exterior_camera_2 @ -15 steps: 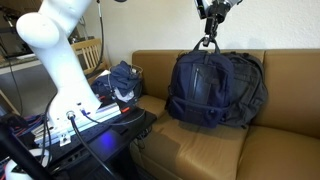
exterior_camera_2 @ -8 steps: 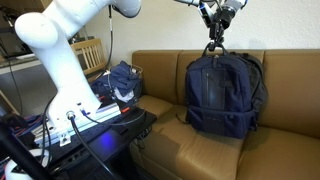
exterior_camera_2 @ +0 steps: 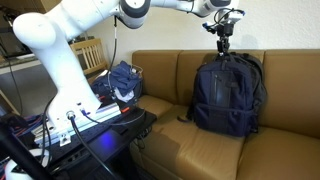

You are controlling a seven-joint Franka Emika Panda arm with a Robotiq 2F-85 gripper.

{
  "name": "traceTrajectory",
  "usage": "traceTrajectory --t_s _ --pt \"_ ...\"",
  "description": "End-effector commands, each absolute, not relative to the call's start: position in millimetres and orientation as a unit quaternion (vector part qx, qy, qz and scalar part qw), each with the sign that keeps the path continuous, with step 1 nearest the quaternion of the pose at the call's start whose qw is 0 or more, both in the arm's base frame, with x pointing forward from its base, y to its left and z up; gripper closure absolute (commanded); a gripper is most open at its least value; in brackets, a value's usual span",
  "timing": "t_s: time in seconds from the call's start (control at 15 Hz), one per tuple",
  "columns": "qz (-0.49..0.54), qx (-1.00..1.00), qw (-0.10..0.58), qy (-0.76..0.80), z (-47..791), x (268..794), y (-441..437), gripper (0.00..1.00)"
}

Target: Put the left bag in front of the right bag

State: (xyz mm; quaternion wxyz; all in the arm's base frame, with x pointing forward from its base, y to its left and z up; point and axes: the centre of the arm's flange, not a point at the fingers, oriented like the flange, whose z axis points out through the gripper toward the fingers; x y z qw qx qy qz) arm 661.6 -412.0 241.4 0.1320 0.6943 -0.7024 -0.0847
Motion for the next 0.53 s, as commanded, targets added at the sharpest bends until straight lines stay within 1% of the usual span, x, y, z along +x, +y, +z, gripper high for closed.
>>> traceTrajectory --t_s 0.0,0.27,0.47 --pt "-0.003 0.699 0.073 -0.711 222 709 -426 0.98" --pt "0.072 0.700 0.001 -0.710 217 726 -406 0.98" --pt "0.119 0.706 -0.050 -0.696 235 744 -382 0.98"
